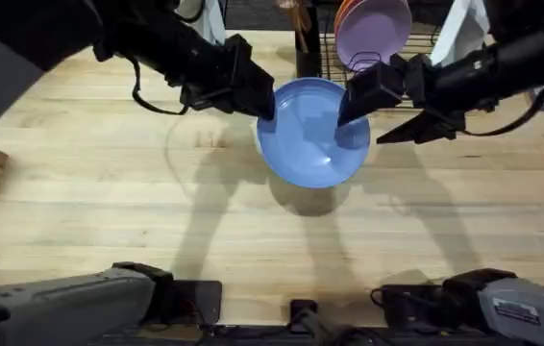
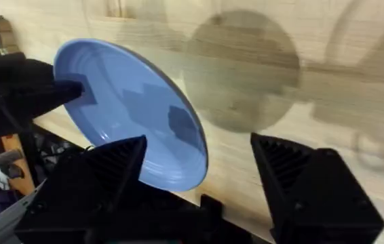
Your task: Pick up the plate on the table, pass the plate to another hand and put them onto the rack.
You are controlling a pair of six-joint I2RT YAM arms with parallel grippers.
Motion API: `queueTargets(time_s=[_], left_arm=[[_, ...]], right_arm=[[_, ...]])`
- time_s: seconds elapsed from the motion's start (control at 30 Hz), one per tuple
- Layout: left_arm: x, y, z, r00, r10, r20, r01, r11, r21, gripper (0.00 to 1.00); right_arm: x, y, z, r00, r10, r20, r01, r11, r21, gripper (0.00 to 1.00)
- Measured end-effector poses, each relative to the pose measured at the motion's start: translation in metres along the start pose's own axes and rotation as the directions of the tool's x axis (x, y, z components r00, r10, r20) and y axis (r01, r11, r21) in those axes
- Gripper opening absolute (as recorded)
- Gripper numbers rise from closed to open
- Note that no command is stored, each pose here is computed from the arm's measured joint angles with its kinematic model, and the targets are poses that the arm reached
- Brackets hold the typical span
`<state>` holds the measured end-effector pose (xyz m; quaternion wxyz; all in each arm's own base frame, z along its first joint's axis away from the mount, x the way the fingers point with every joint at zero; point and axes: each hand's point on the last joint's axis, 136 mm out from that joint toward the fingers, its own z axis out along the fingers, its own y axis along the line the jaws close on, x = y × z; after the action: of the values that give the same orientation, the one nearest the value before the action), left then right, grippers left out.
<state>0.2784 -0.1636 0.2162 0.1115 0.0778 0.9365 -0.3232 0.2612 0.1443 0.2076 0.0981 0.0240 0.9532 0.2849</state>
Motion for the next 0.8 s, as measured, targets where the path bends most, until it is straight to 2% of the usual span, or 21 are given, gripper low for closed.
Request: queueTargets(time_s=[0.17, 0.33, 0.5, 0.6, 0.7, 0.8], left_arm=[[0.0003, 0.0000, 0.0000, 1.000, -0.001, -0.001, 0.001, 1.000, 0.000, 0.041], [0.0003, 0.0000, 0.0000, 1.000, -0.001, -0.001, 0.001, 1.000, 0.000, 0.041], [0.0003, 0.0000, 0.0000, 1.000, -0.001, -0.001, 0.001, 1.000, 0.000, 0.040], [0.0003, 0.0000, 0.0000, 1.000, -0.001, -0.001, 0.001, 1.000, 0.000, 0.041], [-0.0006, 0.0020, -0.0008, 1.000, -0.005, 0.003, 0.005, 1.000, -0.005, 0.041], [-0.0009, 0.0028, -0.0012, 1.000, -0.007, 0.004, 0.007, 1.000, -0.006, 0.040]], right_arm=[[-0.0004, -0.0009, 0.0018, 1.000, 0.003, -0.006, -0.003, 1.000, 0.002, 0.844], [-0.0002, -0.0010, 0.0019, 1.000, 0.001, -0.006, -0.001, 1.000, 0.002, 0.596], [0.0030, 0.0034, 0.0041, 1.000, -0.017, -0.017, 0.017, 1.000, -0.001, 0.499], [0.0058, 0.0061, 0.0064, 0.999, -0.035, -0.023, 0.035, 0.999, 0.006, 0.312], [0.0047, 0.0013, 0.0068, 0.999, -0.041, -0.015, 0.041, 0.998, 0.040, 0.084], [0.0036, -0.0005, 0.0068, 0.999, -0.039, -0.009, 0.040, 0.998, 0.051, 0.037]])
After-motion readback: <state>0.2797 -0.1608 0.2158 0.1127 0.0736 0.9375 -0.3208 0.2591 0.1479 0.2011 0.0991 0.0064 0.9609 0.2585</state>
